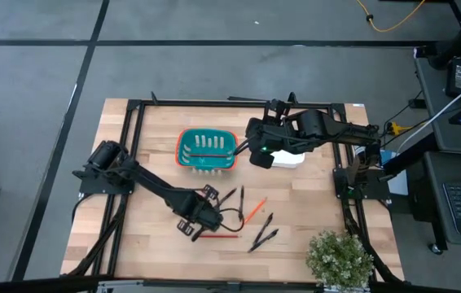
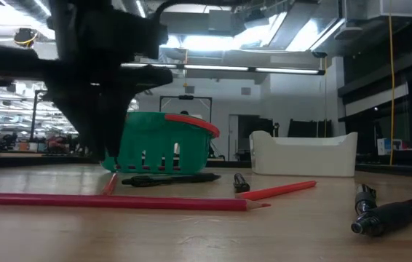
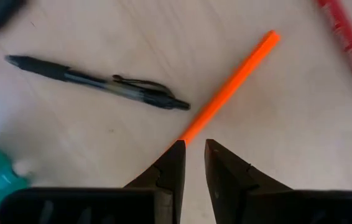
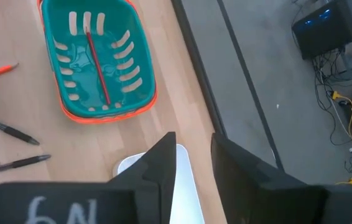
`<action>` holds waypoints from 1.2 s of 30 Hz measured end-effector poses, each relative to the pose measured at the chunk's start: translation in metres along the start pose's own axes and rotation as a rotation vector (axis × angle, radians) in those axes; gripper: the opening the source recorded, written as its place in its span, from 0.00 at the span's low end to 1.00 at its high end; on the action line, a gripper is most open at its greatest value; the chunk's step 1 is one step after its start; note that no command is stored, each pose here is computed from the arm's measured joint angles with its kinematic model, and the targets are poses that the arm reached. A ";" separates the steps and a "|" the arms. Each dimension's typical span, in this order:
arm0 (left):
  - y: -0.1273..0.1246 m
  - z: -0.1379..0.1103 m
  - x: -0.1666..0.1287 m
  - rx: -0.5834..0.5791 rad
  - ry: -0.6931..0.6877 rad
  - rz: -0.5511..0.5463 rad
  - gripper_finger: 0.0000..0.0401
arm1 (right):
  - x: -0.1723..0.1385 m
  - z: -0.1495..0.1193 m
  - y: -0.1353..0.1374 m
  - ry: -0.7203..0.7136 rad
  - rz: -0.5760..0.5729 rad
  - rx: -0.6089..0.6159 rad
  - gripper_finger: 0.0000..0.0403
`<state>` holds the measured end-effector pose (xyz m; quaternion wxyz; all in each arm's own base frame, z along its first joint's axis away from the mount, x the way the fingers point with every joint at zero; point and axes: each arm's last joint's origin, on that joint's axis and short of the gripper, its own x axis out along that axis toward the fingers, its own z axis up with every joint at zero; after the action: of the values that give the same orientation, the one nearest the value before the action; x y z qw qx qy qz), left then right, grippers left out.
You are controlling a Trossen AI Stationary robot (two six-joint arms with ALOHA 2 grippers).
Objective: Sort pens & pencils
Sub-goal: Put the left orange pencil into the blue bin
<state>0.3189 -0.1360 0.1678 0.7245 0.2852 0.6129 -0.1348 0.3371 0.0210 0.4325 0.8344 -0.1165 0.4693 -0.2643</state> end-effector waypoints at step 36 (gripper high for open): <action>-0.004 -0.013 0.017 0.275 0.069 0.128 0.14 | 0.011 0.002 -0.017 0.015 -0.064 0.034 0.25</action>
<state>0.3098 -0.1295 0.1488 0.6642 0.4244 0.5940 -0.1611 0.3381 0.0003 0.4334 0.8238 -0.1154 0.4671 -0.2998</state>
